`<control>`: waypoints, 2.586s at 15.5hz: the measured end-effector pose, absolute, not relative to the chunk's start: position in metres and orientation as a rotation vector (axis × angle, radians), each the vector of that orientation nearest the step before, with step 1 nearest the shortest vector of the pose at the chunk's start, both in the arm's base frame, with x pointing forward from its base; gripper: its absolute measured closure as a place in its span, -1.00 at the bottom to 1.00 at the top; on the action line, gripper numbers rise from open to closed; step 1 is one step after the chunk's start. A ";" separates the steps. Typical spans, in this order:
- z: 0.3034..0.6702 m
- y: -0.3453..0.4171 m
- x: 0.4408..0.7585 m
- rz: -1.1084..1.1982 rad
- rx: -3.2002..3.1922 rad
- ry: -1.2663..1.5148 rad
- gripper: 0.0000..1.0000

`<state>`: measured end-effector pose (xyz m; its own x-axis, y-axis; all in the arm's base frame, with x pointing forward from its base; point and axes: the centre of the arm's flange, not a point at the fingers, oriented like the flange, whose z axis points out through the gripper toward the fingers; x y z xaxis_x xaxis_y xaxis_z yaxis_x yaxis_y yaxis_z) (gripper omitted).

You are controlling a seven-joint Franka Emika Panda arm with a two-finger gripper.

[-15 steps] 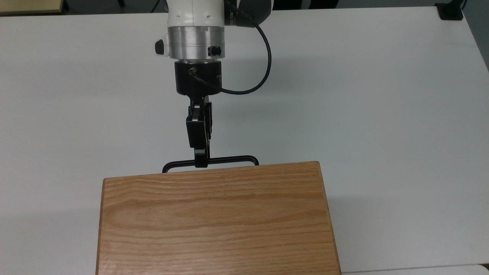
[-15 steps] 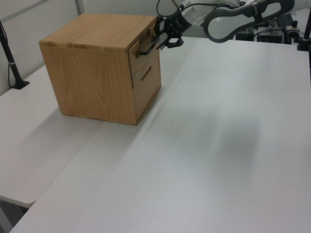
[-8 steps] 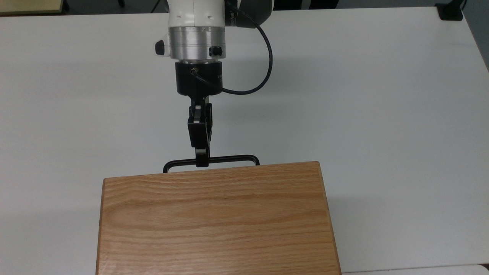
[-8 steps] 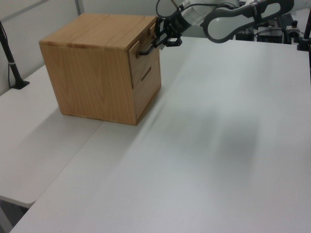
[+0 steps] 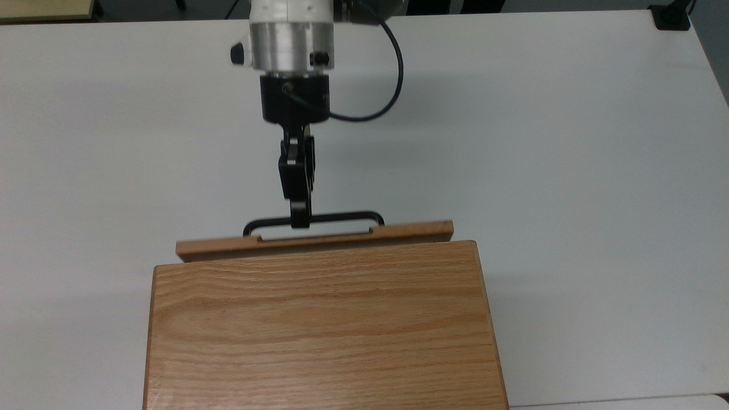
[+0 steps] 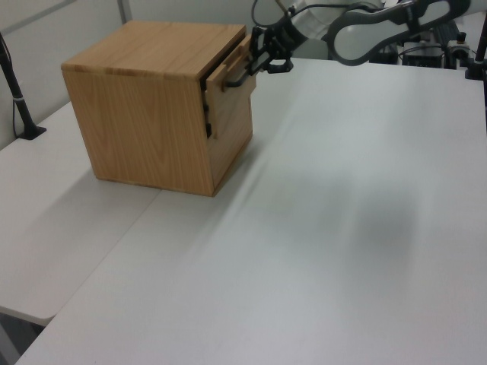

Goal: Open the drawer by sliding it
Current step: 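Pull the handle away from the cabinet, sliding the drawer out, then release the handle and raise the gripper away from the drawer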

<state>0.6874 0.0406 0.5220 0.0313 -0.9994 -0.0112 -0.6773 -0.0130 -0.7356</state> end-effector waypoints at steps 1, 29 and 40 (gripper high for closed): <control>0.523 0.039 0.675 -0.726 -1.754 1.711 0.67; 0.655 -0.028 0.545 -0.393 -2.085 1.976 -0.63; 0.649 -0.030 0.536 -0.164 -2.869 1.201 -0.63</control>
